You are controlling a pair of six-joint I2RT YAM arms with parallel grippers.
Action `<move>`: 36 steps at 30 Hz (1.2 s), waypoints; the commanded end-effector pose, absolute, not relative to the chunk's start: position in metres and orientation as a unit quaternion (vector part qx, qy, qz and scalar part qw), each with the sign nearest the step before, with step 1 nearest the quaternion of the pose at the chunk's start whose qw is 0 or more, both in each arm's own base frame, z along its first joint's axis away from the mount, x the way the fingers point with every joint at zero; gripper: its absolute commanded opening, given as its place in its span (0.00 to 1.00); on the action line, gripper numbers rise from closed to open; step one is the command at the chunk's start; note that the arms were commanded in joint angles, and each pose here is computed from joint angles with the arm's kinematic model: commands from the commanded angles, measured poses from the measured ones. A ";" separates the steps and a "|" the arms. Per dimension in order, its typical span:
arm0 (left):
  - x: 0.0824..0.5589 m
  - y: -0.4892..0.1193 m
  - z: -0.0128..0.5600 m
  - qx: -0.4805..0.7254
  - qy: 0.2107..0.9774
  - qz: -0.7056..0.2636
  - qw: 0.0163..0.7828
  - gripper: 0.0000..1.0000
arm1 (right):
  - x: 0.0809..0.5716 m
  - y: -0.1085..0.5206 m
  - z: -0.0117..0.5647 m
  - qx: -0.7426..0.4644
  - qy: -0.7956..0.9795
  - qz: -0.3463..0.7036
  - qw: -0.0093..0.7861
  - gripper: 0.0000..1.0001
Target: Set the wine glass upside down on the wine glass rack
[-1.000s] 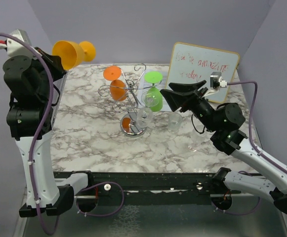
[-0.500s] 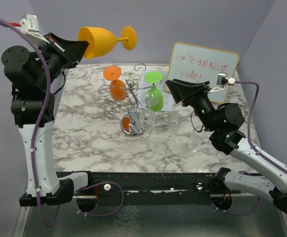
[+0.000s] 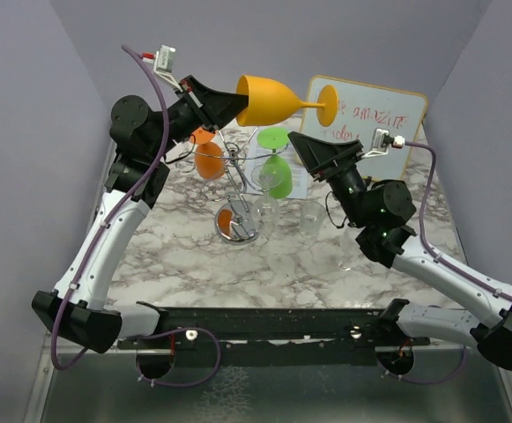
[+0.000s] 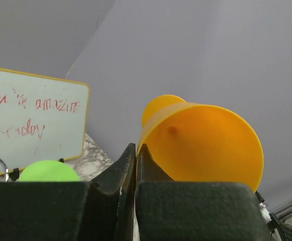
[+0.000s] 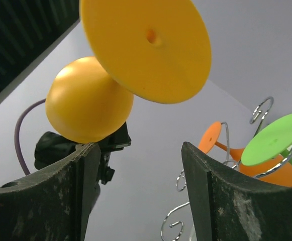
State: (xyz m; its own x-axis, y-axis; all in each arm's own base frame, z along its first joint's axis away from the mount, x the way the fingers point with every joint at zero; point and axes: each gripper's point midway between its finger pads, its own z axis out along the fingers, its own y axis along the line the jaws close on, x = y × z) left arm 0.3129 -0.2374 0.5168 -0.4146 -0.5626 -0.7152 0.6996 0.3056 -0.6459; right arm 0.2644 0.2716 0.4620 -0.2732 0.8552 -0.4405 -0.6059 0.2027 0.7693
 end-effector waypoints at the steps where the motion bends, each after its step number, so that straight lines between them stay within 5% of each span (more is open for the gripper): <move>1: 0.294 -0.242 0.556 0.083 0.529 -0.589 0.606 0.00 | 0.258 0.269 0.493 0.154 0.447 0.677 0.563 0.70; 22: 0.276 -0.244 0.549 0.091 0.513 -0.584 0.622 0.00 | 0.273 0.233 0.526 0.274 0.335 0.719 0.544 0.65; 30: 0.281 -0.247 0.541 0.091 0.521 -0.582 0.618 0.00 | 0.265 0.241 0.552 0.228 0.298 0.738 0.561 0.63; 36: 0.279 -0.250 0.536 0.101 0.523 -0.585 0.612 0.00 | 0.269 0.248 0.551 0.231 0.302 0.748 0.544 0.44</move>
